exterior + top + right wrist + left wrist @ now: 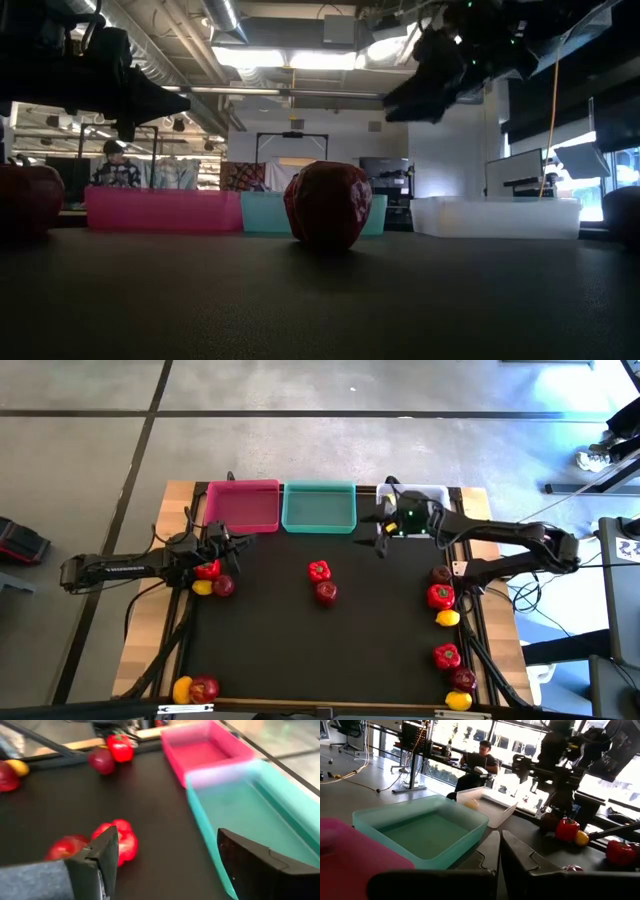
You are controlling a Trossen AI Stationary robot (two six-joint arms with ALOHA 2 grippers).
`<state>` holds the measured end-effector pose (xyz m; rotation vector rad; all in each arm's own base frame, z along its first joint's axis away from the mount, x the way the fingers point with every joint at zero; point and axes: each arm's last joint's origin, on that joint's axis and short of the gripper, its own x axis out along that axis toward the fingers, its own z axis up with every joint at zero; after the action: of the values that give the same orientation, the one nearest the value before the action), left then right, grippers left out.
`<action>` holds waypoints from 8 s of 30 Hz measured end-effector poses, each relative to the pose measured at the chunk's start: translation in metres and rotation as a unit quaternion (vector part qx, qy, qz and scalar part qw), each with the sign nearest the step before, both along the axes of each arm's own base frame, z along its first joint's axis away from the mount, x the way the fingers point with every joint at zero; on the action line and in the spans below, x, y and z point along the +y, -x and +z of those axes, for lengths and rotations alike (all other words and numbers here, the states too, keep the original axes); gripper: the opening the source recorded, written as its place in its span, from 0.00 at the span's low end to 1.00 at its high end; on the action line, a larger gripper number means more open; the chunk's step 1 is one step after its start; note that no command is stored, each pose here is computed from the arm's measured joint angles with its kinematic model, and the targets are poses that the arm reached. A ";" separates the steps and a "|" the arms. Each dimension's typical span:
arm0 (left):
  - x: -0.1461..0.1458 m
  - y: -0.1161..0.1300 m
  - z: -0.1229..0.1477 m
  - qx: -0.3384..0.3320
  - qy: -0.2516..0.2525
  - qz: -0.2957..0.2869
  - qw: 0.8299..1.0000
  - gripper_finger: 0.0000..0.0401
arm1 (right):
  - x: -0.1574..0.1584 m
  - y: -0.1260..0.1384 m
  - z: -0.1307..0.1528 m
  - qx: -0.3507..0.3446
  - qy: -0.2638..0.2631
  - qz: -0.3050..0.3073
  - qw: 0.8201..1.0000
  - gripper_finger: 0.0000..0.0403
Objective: Sort produce into baskets
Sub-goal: Put the red bell pepper into the green bin
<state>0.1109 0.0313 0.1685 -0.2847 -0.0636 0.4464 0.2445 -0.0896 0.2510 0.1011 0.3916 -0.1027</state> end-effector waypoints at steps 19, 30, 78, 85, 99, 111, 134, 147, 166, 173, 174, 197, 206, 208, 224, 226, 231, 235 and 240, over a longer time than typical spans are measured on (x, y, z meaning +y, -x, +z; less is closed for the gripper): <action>0.000 0.000 0.000 0.002 -0.005 0.000 1.000 0.03 | 0.039 -0.039 -0.010 -0.057 0.031 0.057 0.996 0.67; 0.000 0.000 0.000 0.002 -0.005 0.000 1.000 0.03 | 0.042 -0.068 -0.050 -0.044 0.023 0.069 0.996 0.67; 0.000 0.000 -0.001 0.006 -0.002 0.000 1.000 0.03 | 0.042 -0.113 -0.122 -0.031 0.017 0.092 0.995 0.05; 0.000 0.000 -0.001 0.006 -0.003 0.000 1.000 0.03 | 0.041 -0.113 -0.123 -0.025 0.021 0.081 0.996 0.01; 0.000 0.000 -0.001 0.005 -0.001 0.000 1.000 0.03 | 0.040 -0.113 -0.121 -0.028 0.032 0.056 0.998 0.00; 0.000 0.000 -0.001 0.005 0.000 0.000 1.000 0.03 | 0.038 -0.113 -0.121 -0.026 0.054 0.038 0.997 0.00; 0.000 0.000 -0.001 0.004 0.001 0.000 1.000 0.03 | 0.036 -0.130 -0.106 -0.013 0.077 0.054 0.996 0.51; 0.000 0.000 -0.001 0.007 -0.004 0.000 1.000 0.03 | 0.033 -0.151 -0.083 0.115 0.059 0.069 0.989 0.79; 0.000 0.000 -0.001 0.007 -0.005 0.000 1.000 0.03 | 0.033 -0.156 -0.099 0.203 0.018 0.080 0.976 0.80; 0.000 0.000 -0.001 0.007 -0.005 0.000 1.000 0.03 | 0.033 -0.156 -0.102 0.200 0.021 0.104 0.974 0.79; 0.000 0.000 -0.001 0.007 -0.005 0.000 1.000 0.03 | 0.034 -0.156 -0.101 0.198 0.019 0.115 0.973 0.78; 0.000 0.000 -0.001 0.007 -0.005 0.000 1.000 0.03 | 0.036 -0.159 -0.098 0.192 0.024 0.158 0.968 0.41; 0.000 0.000 -0.001 0.007 -0.005 0.000 1.000 0.03 | 0.035 -0.168 -0.081 0.185 0.023 0.172 0.967 0.37; 0.000 0.000 -0.001 0.007 -0.005 0.000 1.000 0.03 | 0.036 -0.167 -0.076 0.176 0.026 0.184 0.967 0.37; 0.000 0.000 -0.001 0.007 -0.004 0.000 1.000 0.03 | 0.022 -0.130 0.018 0.018 -0.030 0.329 0.944 0.37; 0.000 0.000 -0.001 0.007 -0.004 0.000 1.000 0.03 | 0.023 -0.126 0.026 0.004 -0.041 0.350 0.936 0.37; 0.000 0.000 -0.001 0.007 -0.004 0.000 1.000 0.03 | 0.025 -0.121 0.035 -0.004 -0.031 0.344 0.938 0.37; 0.000 0.000 -0.001 0.007 -0.004 0.000 1.000 0.03 | 0.014 -0.120 0.029 0.043 0.023 0.248 0.967 0.37; 0.000 0.000 -0.001 0.006 -0.003 0.000 1.000 0.03 | -0.016 -0.113 0.023 0.115 0.112 0.100 0.982 0.37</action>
<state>0.1109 0.0313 0.1677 -0.2750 -0.0527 0.4478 0.3576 -0.1053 0.2742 -0.1748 0.6159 0.0401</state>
